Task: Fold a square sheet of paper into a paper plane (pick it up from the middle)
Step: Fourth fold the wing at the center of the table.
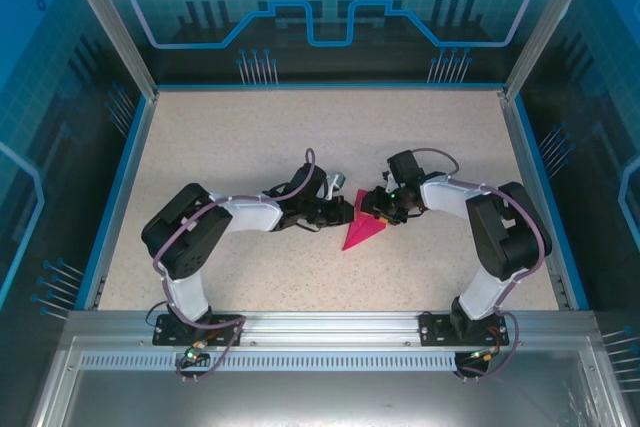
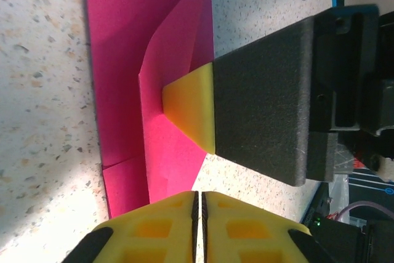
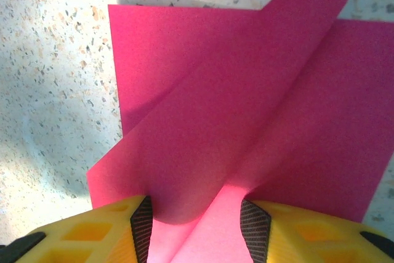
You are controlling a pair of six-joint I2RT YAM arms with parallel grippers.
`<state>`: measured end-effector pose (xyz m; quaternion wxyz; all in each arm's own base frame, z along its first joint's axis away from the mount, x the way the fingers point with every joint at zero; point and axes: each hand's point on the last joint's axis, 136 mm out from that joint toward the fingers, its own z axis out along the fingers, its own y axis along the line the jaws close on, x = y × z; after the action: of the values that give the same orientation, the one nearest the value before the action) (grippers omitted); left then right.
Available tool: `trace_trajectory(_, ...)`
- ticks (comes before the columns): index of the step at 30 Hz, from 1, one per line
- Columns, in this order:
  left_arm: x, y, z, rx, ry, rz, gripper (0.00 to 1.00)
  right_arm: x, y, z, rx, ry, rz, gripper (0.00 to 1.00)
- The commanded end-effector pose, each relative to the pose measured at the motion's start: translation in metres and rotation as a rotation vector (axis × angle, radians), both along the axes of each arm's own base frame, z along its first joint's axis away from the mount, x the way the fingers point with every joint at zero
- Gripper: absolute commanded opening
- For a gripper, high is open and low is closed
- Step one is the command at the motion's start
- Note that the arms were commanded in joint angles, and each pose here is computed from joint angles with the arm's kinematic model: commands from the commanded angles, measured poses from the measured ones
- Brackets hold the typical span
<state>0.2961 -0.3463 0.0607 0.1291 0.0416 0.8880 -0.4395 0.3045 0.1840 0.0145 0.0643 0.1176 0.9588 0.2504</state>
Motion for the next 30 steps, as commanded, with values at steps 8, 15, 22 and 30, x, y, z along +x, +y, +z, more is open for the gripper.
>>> trace_trajectory(8, 0.01, -0.01, -0.012, 0.026, 0.002, -0.021, 0.11, -0.04, -0.04, -0.053, -0.229, 0.186, -0.046, 0.47)
trace_trajectory(15, 0.011, -0.009, -0.027, 0.064, 0.032, -0.02, 0.09, -0.042, -0.038, -0.056, -0.227, 0.192, -0.034, 0.46)
trace_trajectory(22, 0.01, -0.008, -0.033, 0.08, 0.045, -0.018, 0.09, -0.039, -0.036, -0.053, -0.216, 0.177, -0.021, 0.46)
trace_trajectory(30, 0.009, -0.007, -0.035, 0.078, 0.051, -0.018, 0.08, -0.039, -0.037, -0.056, -0.233, 0.188, -0.007, 0.45)
